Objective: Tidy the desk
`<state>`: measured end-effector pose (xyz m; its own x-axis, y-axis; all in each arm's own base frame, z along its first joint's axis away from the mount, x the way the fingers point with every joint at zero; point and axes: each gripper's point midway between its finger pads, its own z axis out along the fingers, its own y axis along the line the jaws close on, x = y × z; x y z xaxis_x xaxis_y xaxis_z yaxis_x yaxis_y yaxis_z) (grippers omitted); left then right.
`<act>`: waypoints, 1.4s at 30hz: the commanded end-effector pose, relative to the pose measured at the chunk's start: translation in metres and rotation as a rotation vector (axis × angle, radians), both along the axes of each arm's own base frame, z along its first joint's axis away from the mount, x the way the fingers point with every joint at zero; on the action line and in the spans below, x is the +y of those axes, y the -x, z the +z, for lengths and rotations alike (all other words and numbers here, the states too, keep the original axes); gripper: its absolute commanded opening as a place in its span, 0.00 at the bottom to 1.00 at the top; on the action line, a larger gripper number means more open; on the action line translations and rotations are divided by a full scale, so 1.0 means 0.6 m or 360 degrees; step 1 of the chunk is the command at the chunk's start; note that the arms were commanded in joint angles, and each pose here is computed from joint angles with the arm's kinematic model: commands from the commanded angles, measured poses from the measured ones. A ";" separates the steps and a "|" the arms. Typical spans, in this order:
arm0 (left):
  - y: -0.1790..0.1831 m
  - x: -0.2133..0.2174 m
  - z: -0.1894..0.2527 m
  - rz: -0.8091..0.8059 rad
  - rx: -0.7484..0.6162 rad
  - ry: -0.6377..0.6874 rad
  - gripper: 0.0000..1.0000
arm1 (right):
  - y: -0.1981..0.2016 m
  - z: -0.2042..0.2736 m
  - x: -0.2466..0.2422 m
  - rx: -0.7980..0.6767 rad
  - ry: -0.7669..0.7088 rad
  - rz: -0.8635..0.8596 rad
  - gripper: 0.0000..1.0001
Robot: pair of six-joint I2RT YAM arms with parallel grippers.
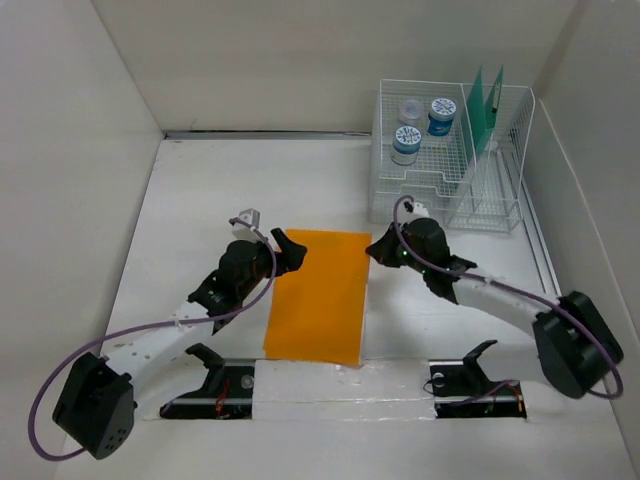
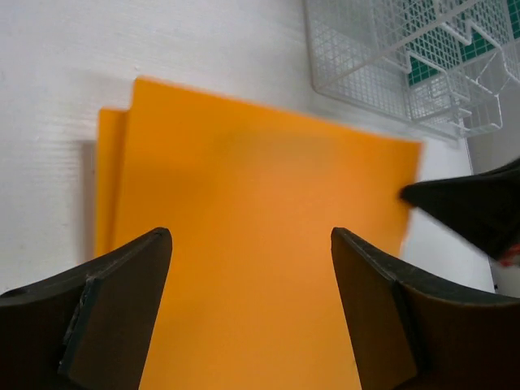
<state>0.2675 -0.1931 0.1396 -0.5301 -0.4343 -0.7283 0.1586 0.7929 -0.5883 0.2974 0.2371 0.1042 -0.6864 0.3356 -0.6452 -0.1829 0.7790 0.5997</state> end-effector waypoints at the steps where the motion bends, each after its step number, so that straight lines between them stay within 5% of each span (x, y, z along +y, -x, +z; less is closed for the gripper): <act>1: 0.027 -0.018 -0.002 -0.0249 0.0032 0.0165 0.79 | -0.030 0.109 -0.035 -0.0281 0.0129 -0.0108 0.00; 8: 0.062 -0.052 -0.004 -0.0501 -0.0040 0.0351 0.90 | -0.007 0.222 -0.050 -0.0552 0.0053 -0.0031 0.00; 14: 0.050 -0.043 0.005 -0.0455 -0.0177 0.0323 0.94 | 0.003 0.284 -0.077 -0.0724 0.0086 -0.0044 0.00; 26: 0.021 -0.060 -0.004 -0.0492 -0.0321 0.0323 0.99 | 0.026 0.321 -0.073 -0.0735 -0.0153 0.0210 0.00; 35: 0.021 -0.092 0.030 -0.0638 -0.0522 0.0543 0.99 | 0.040 0.310 -0.065 -0.0646 -0.0386 0.0380 0.00; 39: 0.045 -0.110 0.057 -0.0782 -0.0576 0.0782 0.76 | 0.036 0.297 -0.074 -0.0623 -0.0383 0.0358 0.00; 40: 0.049 -0.110 0.076 -0.0805 -0.0648 0.0830 0.53 | 0.035 0.292 -0.078 -0.0612 -0.0380 0.0350 0.00; 42: 0.049 -0.110 0.074 -0.0800 -0.0645 0.0864 0.38 | 0.034 0.280 -0.081 -0.0584 -0.0378 0.0342 0.00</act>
